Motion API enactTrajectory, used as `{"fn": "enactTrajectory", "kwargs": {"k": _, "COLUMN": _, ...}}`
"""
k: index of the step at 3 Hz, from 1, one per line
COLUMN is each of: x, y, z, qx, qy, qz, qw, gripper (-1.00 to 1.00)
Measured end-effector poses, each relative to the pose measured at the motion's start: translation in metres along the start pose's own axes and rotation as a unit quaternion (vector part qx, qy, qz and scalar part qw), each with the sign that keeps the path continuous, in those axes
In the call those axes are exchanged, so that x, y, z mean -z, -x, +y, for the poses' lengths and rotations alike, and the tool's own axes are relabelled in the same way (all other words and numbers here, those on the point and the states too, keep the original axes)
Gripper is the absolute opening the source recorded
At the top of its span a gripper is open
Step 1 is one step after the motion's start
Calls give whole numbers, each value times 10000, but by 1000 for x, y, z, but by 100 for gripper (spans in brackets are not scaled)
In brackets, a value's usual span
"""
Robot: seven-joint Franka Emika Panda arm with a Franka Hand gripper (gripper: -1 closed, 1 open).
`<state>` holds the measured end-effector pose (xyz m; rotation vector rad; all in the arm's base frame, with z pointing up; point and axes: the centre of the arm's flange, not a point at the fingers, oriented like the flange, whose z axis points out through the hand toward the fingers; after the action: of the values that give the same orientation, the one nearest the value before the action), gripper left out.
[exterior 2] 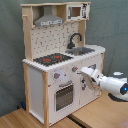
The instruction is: Play with the kitchen
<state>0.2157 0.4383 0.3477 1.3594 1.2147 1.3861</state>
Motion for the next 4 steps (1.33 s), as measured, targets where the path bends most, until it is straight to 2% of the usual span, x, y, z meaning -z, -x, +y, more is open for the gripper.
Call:
{"fn": "enactTrajectory", "kwargs": {"k": 2, "x": -29, "y": -34, "z": -7, "qx": 367, "qy": 4, "qz": 126, "qw": 9992, "gripper": 100}}
{"fn": "enactTrajectory", "kwargs": {"k": 3, "x": -43, "y": -49, "z": -19, "qx": 590, "qy": -56, "qz": 179, "qw": 9981, "gripper": 100}}
{"fn": "enactTrajectory", "kwargs": {"k": 4, "x": -61, "y": -54, "z": -26, "qx": 989, "qy": -77, "qz": 150, "qw": 9950, "gripper": 100}}
